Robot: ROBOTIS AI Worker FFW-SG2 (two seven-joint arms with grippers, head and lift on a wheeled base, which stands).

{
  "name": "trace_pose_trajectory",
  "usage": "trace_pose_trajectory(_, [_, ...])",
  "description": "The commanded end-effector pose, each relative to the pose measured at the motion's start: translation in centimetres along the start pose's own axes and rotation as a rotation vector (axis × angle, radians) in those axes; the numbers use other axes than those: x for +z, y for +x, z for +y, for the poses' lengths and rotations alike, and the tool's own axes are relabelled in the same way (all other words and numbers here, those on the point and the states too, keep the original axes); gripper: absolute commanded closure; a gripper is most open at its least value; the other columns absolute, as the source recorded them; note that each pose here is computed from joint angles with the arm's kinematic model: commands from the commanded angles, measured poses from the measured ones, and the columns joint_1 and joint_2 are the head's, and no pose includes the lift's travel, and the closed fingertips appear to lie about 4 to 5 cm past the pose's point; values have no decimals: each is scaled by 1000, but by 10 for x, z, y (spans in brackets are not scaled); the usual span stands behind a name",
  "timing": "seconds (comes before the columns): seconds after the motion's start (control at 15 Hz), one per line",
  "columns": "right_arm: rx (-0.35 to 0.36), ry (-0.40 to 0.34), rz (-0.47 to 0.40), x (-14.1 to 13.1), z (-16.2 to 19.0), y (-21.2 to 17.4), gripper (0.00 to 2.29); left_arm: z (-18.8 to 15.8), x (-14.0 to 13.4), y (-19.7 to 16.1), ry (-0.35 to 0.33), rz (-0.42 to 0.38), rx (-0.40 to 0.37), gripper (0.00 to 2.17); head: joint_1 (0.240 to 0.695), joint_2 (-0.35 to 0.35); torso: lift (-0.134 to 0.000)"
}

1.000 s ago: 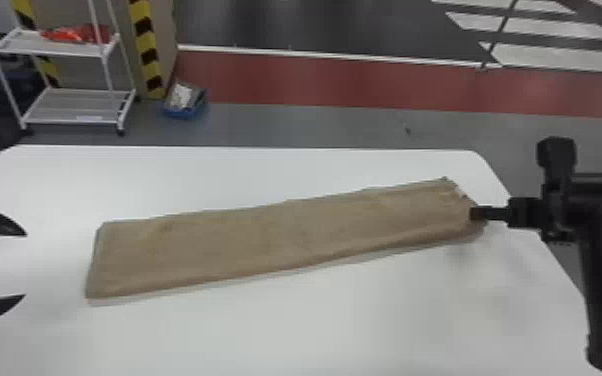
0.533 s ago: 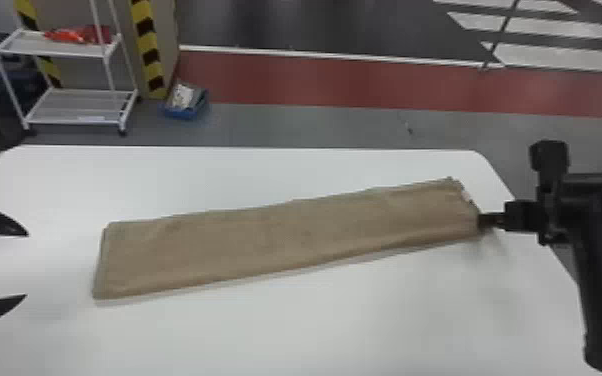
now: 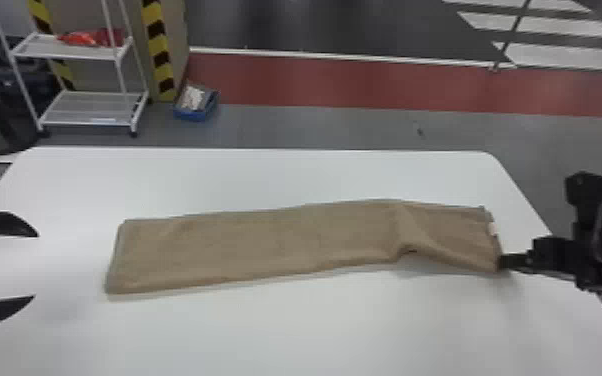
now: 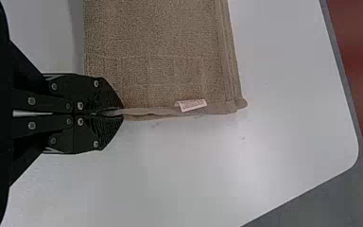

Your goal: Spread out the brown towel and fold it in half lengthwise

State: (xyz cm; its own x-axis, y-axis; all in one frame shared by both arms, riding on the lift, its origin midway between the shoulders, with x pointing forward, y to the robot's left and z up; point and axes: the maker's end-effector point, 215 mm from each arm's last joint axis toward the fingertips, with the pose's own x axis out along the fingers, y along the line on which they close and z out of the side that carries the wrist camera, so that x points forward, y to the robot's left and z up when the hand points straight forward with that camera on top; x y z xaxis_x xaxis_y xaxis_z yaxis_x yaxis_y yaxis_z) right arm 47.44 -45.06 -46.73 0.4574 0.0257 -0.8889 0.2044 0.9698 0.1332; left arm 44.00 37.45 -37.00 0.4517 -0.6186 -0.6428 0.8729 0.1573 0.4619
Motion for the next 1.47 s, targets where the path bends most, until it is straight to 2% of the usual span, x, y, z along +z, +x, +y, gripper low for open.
trace_pose_trajectory(0.0, [-6, 17, 16, -16, -7, -4, 1629, 0, 1, 0, 5, 0, -1, 157, 695, -93, -124])
trace_pose_trajectory(0.2, [-42, 63, 29, -26, -37, -14, 1629, 0, 1, -1, 6, 1, -2, 157, 695, -100, -124])
trace_pose_trajectory(0.27, [-32, 81, 25, -26, -40, -16, 1625, 0, 1, -1, 6, 1, -2, 157, 695, -115, -124])
trace_pose_trajectory(0.4, [-55, 71, 15, -22, -47, -18, 1612, 1, 2, -1, 5, -1, 0, 157, 695, -131, -124])
trace_pose_trajectory(0.47, [-69, 72, 9, -20, -52, -20, 1497, 0, 3, 0, 6, -3, -1, 157, 695, -137, -124])
trace_pose_trajectory(0.6, [-18, 116, -18, -16, -48, -25, 205, 0, 4, 1, 5, -6, 2, 157, 695, -157, -124])
trace_pose_trajectory(0.67, [29, 121, -33, -10, -35, -27, 53, 0, 4, 1, 4, -7, 3, 157, 695, -160, -124])
trace_pose_trajectory(0.93, [64, 109, -76, 13, -15, -41, 66, 0, 6, 2, 4, -12, 4, 157, 695, -137, -124])
trace_pose_trajectory(1.2, [69, 107, -171, 50, -18, -69, 66, 0, 5, 1, 1, -11, 9, 157, 695, -125, -124])
trace_pose_trajectory(1.4, [70, 108, -173, 52, -18, -69, 70, 1, 12, 4, 1, -24, 16, 157, 695, -138, -124])
